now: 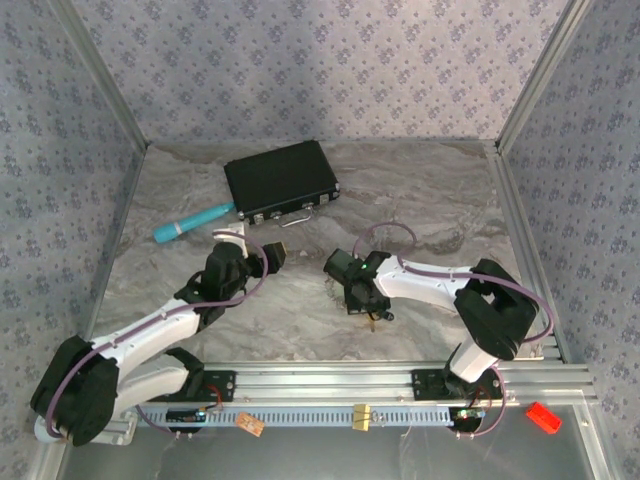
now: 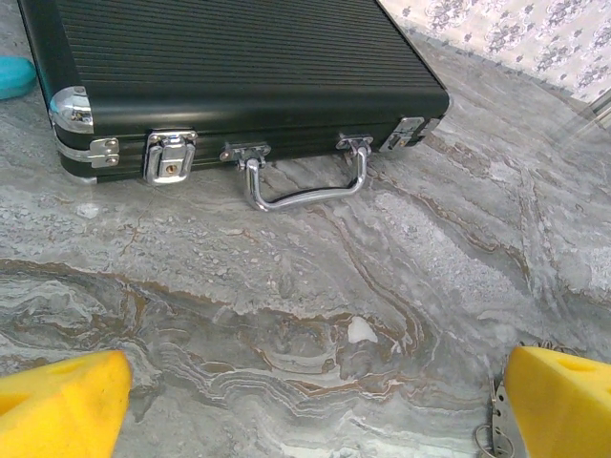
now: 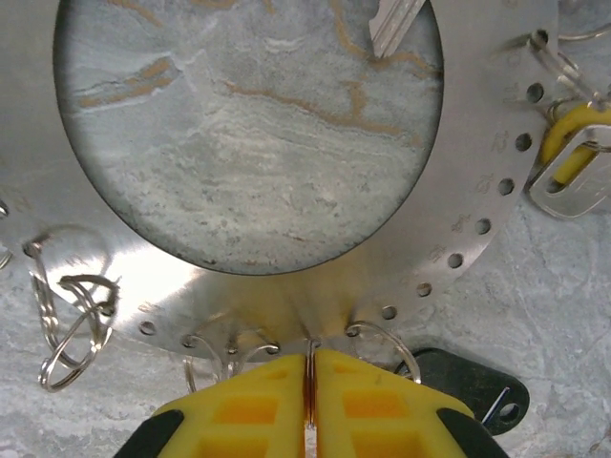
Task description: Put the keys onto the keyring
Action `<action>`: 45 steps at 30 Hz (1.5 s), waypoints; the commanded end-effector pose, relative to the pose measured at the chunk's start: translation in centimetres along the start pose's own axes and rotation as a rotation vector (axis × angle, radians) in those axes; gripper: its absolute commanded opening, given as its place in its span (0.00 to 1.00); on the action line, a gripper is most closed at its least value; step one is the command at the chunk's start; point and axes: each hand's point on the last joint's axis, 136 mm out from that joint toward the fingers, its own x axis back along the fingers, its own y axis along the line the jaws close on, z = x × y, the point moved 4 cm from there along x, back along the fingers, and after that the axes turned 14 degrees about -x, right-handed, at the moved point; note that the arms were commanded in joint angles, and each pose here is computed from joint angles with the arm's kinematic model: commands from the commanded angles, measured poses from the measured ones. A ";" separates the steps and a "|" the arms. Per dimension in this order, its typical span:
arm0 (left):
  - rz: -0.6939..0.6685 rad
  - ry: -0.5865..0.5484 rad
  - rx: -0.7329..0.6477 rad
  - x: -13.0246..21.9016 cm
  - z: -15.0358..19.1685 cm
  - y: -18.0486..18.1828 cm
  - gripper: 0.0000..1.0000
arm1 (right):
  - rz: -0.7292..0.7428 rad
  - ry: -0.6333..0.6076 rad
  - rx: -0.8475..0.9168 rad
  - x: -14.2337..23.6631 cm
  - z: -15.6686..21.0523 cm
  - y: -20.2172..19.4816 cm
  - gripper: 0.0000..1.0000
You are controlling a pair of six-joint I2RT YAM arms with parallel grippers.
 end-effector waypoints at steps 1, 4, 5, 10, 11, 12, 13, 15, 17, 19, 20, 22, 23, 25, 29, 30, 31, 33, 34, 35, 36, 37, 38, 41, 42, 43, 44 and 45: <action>-0.013 -0.006 -0.010 0.4 0.1 0.2 1.00 | 0.032 -0.001 0.001 0.2 0.0 -0.1 0.05; -0.016 -0.012 -0.013 0.5 0.0 0.3 1.00 | 0.034 0.002 0.003 0.2 0.0 0.0 0.05; -0.017 -0.015 -0.014 0.6 -0.1 0.3 1.00 | 0.038 0.002 0.003 0.2 0.0 -0.1 0.06; -0.022 -0.024 -0.016 0.8 -0.2 0.4 1.00 | 0.046 0.008 0.006 0.0 0.1 -0.1 0.11; -0.021 -0.024 -0.016 0.8 -0.2 0.4 1.00 | 0.045 0.010 0.007 -0.1 0.2 -0.1 0.11; -0.022 -0.024 -0.017 0.8 -0.2 0.4 1.00 | 0.046 0.012 0.007 -0.1 0.2 -0.1 0.11; -0.023 -0.025 -0.016 0.9 -0.2 0.4 1.00 | 0.045 0.012 0.009 -0.1 0.2 0.0 0.11; -0.024 -0.027 -0.016 0.9 -0.3 0.4 1.00 | 0.045 0.011 0.013 -0.1 0.2 0.0 0.11; -0.023 -0.027 -0.017 0.9 -0.3 0.4 1.00 | 0.046 0.013 0.014 -0.1 0.2 0.0 0.11; -0.025 -0.028 -0.016 1.0 -0.3 0.5 1.00 | 0.047 0.016 0.015 -0.1 0.2 0.1 0.10; -0.024 -0.030 -0.016 1.0 -0.3 0.4 1.00 | 0.047 0.016 0.013 -0.1 0.2 0.0 0.08; -0.027 -0.033 -0.015 1.1 -0.4 0.5 1.00 | 0.046 0.014 0.015 0.0 0.2 0.0 0.05; -0.027 -0.036 -0.016 1.2 -0.4 0.5 1.00 | 0.044 0.013 0.016 0.1 0.2 0.0 0.01; -0.026 -0.041 -0.017 1.3 -0.5 0.5 1.00 | 0.042 0.002 0.019 0.5 0.0 0.0 0.00; -0.028 -0.053 -0.034 1.7 -0.8 0.5 0.99 | 0.001 -0.055 0.029 1.8 -0.6 0.0 0.00; -0.025 -0.059 -0.044 1.8 -0.9 0.5 0.99 | -0.014 -0.075 0.036 2.2 -0.8 0.1 0.00; -0.021 -0.064 -0.053 2.0 -1.1 0.5 0.99 | -0.033 -0.094 0.040 2.6 -1.1 0.2 0.00; -0.005 -0.082 -0.081 2.3 -1.5 0.2 0.97 | -0.082 -0.140 0.066 3.6 -1.6 0.4 0.00; 0.005 -0.092 -0.096 2.5 -1.8 0.1 0.96 | -0.104 -0.162 0.080 4.0 -1.8 0.5 0.00; 0.014 -0.106 -0.113 2.8 -2.2 -0.1 0.96 | -0.134 -0.189 0.104 4.6 -2.1 0.7 0.00; 0.020 -0.123 -0.131 3.1 -2.6 -0.3 0.94 | -0.164 -0.218 0.131 5.3 -2.4 0.9 0.00; 0.025 -0.137 -0.147 3.3 -2.9 -0.3 0.93 | -0.188 -0.245 0.143 5.8 -2.7 1.1 0.00; 0.033 -0.156 -0.177 3.6 -3.3 -0.5 0.92 | -0.213 -0.280 0.183 6.6 -3.0 1.3 0.00; 0.065 -0.213 -0.251 4.5 -4.7 -1.2 0.86 | -0.319 -0.379 0.261 8.9 -4.0 2.3 0.00; 0.080 -0.229 -0.282 4.8 -5.2 -1.6 0.84 | -0.357 -0.404 0.292 9.7 -4.2 2.5 0.00; 0.092 -0.238 -0.310 5.0 -5.5 -1.9 0.81 | -0.389 -0.427 0.321 10.3 -4.4 2.8 0.00; 0.106 -0.247 -0.351 5.3 -6.0 -2.2 0.79 | -0.425 -0.450 0.354 11.0 -4.6 3.0 0.00; 0.125 -0.252 -0.388 5.5 -6.4 -2.7 0.76 | -0.458 -0.469 0.383 11.7 -4.7 3.2 0.00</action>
